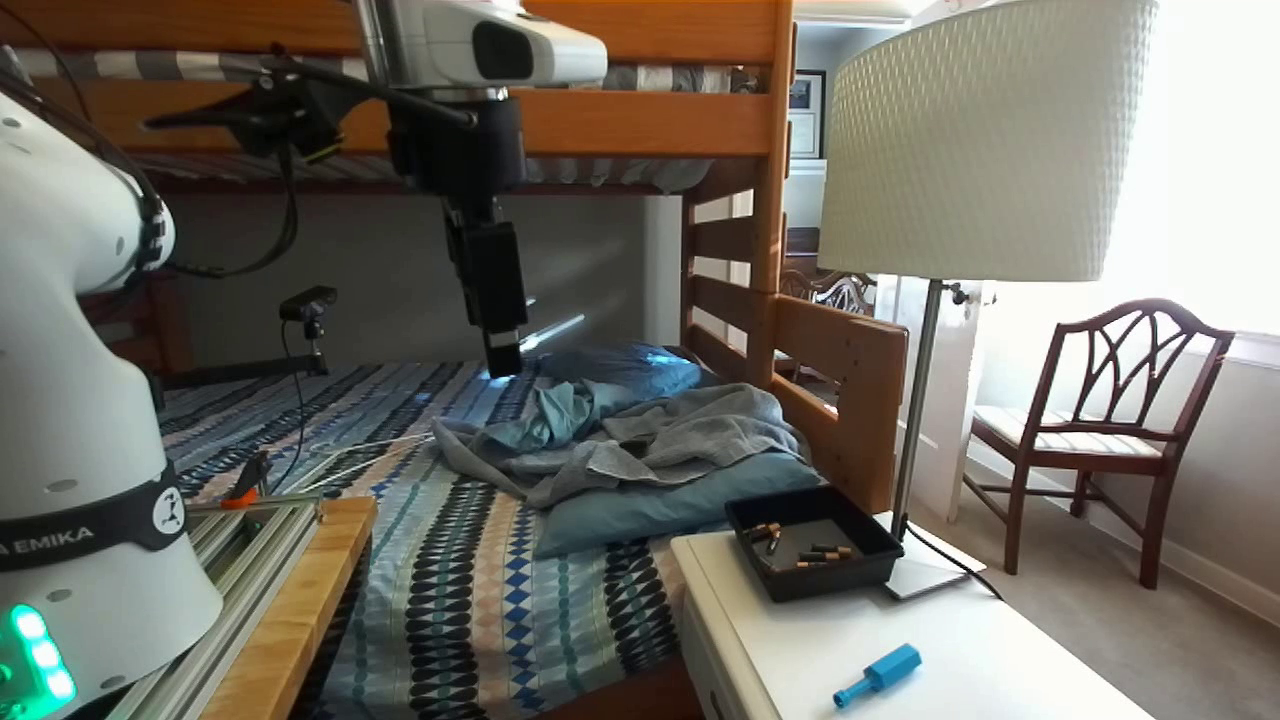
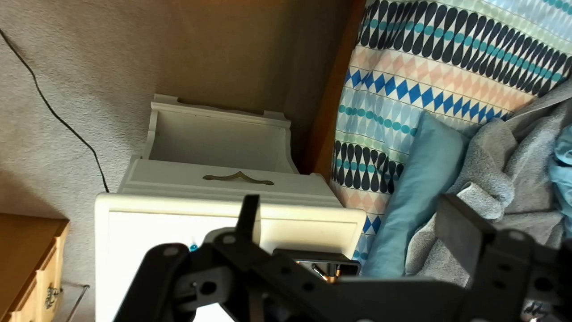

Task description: Move the towel to the left

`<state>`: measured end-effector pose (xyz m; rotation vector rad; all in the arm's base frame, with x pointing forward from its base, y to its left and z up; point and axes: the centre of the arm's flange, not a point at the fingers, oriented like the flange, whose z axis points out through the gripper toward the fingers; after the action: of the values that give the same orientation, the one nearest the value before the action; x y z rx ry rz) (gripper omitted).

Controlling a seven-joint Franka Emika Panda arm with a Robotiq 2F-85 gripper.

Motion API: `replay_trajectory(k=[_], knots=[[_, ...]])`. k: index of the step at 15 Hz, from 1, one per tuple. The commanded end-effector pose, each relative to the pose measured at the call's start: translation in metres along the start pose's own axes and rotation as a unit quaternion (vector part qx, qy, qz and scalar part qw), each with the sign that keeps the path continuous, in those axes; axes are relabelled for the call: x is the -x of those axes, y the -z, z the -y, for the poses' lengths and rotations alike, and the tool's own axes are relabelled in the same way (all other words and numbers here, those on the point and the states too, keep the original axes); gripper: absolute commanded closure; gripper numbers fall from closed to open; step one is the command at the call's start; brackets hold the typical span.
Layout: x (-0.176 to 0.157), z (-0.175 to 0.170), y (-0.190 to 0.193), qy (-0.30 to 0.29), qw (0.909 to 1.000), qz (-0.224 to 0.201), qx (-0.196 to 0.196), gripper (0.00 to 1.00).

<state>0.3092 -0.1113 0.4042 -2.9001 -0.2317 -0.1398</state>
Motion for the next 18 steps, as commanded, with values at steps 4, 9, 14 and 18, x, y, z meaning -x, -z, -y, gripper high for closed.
replay_trajectory(k=[4,9,14,18], knots=[[-0.011,-0.003,-0.008,0.002,0.9999,-0.010,0.013,0.00],[-0.072,0.017,-0.024,0.043,0.9958,-0.078,-0.021,0.00],[-0.145,0.071,-0.037,0.105,0.9891,-0.100,-0.023,0.00],[-0.191,0.110,-0.045,0.134,0.9856,-0.097,-0.033,0.00]])
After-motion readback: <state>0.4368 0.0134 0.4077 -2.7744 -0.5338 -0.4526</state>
